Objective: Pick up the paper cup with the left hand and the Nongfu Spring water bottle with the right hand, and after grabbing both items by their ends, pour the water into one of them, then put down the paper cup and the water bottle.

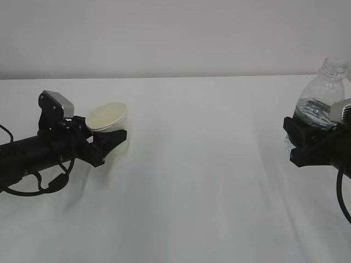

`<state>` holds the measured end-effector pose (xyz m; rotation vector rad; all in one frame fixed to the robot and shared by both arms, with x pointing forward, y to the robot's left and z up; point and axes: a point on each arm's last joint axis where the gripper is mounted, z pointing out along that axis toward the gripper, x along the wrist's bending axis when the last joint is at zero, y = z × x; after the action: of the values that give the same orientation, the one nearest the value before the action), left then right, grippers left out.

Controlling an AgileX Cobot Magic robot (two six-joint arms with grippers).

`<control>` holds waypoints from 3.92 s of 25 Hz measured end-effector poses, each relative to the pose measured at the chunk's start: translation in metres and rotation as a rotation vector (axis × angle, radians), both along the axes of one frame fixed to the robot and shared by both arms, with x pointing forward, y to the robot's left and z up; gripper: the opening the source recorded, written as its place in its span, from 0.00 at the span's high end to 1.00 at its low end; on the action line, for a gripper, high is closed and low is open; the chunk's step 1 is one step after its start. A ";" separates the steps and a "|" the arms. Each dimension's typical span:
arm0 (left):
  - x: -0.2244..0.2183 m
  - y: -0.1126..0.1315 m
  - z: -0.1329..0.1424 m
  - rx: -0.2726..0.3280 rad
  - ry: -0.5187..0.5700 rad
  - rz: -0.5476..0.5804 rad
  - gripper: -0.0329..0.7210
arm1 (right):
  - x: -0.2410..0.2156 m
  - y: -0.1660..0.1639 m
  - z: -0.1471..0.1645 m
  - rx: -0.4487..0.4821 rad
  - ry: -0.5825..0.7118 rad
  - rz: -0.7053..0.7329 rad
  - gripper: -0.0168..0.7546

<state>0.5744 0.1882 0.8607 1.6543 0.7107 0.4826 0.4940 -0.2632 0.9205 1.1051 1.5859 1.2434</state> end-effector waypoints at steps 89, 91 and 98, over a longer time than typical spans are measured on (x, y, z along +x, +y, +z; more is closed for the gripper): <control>-0.055 -0.173 0.017 0.013 0.031 -0.701 0.36 | -0.028 -0.010 0.043 -0.429 -0.057 0.003 0.42; -0.055 -0.173 0.017 0.014 0.031 -0.699 0.36 | -0.027 -0.010 0.038 -0.453 -0.028 0.014 0.42; -0.052 -0.178 0.023 0.006 0.006 -0.703 0.36 | -0.026 -0.010 0.030 -0.532 0.006 0.046 0.42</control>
<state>0.5225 0.0102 0.8834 1.7793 0.0989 -0.0261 0.4677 -0.2728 0.9504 0.7330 1.8118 0.7720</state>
